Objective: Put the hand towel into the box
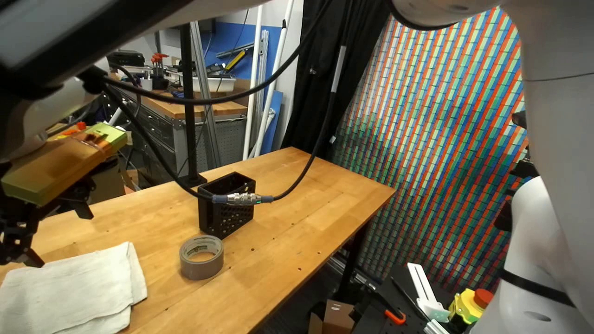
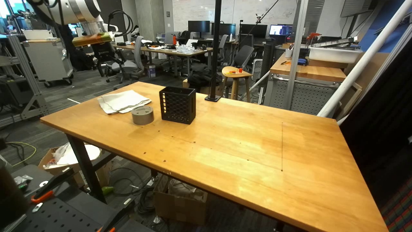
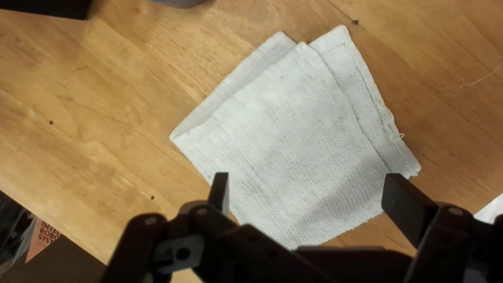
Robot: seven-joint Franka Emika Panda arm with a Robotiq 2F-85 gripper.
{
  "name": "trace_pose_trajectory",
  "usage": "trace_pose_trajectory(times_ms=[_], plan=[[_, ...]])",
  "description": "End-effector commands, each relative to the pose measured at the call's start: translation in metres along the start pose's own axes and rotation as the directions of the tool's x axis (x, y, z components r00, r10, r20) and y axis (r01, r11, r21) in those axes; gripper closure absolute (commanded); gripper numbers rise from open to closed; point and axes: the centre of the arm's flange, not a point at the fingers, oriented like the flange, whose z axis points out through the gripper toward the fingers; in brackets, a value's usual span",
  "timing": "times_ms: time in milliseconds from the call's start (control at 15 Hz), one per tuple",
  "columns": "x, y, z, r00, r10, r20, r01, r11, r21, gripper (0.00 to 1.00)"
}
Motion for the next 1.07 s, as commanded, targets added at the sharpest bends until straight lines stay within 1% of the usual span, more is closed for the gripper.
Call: trace_pose_trajectory(times_ms=[0,400,1000], plan=[[0.027,0.003,0.020,0.999,-0.039,-0.015,0.039,0.999,0.002,0.00],[0.053,0.017,0.065,0.996,-0.090,-0.001,0.090,0.996,0.003,0.00],[0.063,0.022,0.138,0.997,-0.083,-0.001,0.083,0.996,0.037,0.00]])
